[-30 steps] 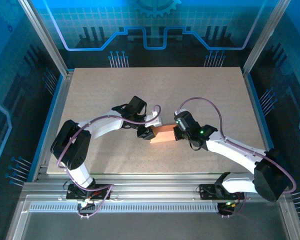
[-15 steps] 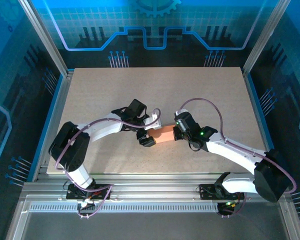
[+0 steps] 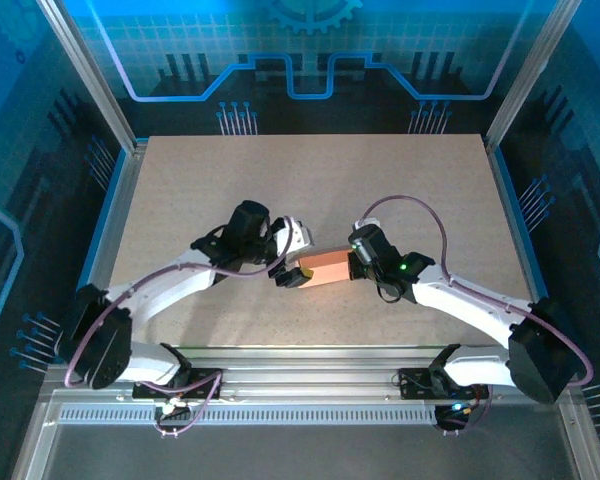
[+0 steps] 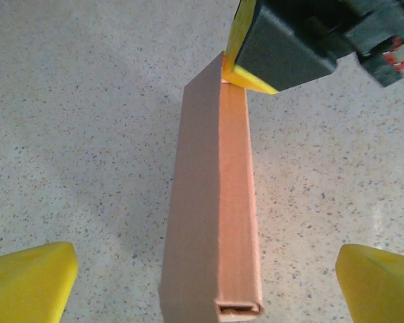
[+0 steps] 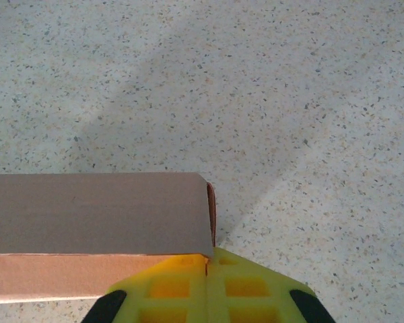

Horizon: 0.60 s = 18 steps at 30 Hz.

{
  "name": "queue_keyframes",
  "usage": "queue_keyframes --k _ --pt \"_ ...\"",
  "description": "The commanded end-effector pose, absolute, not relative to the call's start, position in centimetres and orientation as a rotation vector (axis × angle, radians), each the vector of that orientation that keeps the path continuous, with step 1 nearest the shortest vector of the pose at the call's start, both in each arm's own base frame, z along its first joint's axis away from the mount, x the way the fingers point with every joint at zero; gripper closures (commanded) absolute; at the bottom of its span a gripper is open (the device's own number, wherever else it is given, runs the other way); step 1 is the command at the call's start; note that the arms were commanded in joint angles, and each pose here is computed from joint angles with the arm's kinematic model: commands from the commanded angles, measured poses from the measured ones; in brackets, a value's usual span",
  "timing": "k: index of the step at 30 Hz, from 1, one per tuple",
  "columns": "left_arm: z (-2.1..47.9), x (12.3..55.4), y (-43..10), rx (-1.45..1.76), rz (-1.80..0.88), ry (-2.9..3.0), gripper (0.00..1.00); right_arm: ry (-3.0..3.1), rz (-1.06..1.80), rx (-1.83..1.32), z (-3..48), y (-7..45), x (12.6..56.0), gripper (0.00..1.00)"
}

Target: Fold the paper box

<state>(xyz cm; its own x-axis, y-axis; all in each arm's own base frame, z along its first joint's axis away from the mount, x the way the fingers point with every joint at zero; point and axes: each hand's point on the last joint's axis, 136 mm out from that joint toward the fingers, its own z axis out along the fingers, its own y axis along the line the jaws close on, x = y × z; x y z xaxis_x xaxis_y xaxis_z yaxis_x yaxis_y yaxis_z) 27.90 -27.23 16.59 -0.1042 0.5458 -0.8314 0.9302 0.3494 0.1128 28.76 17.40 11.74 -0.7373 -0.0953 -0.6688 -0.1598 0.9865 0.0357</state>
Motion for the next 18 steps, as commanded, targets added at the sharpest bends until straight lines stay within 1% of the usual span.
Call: queue_keyframes --k 1,4,7,9,12,14,18 --pt "21.4 27.7 -27.1 1.090 -0.640 1.678 0.01 2.489 0.058 -0.151 10.2 16.6 27.7 1.00" --pt "24.3 28.3 -25.2 0.827 -0.656 1.725 0.01 2.494 0.052 -0.147 10.1 16.7 27.6 1.00" --pt "25.6 27.8 -23.2 0.647 -0.680 1.778 0.01 2.490 0.058 -0.142 10.2 16.8 27.5 1.00" --pt "25.6 27.2 -22.3 0.586 -0.693 1.814 0.01 2.488 0.060 -0.136 10.3 16.8 27.4 1.00" --pt "24.7 26.6 -21.8 0.604 -0.679 1.855 0.02 2.487 0.057 -0.123 10.6 16.7 27.4 1.00" --pt "23.9 26.6 -21.6 0.614 -0.657 1.889 0.08 2.485 0.066 -0.107 10.8 16.6 27.3 1.00" --pt "22.2 26.4 -21.9 0.714 -0.608 2.004 0.25 2.492 0.072 -0.085 11.4 16.5 27.2 1.00"
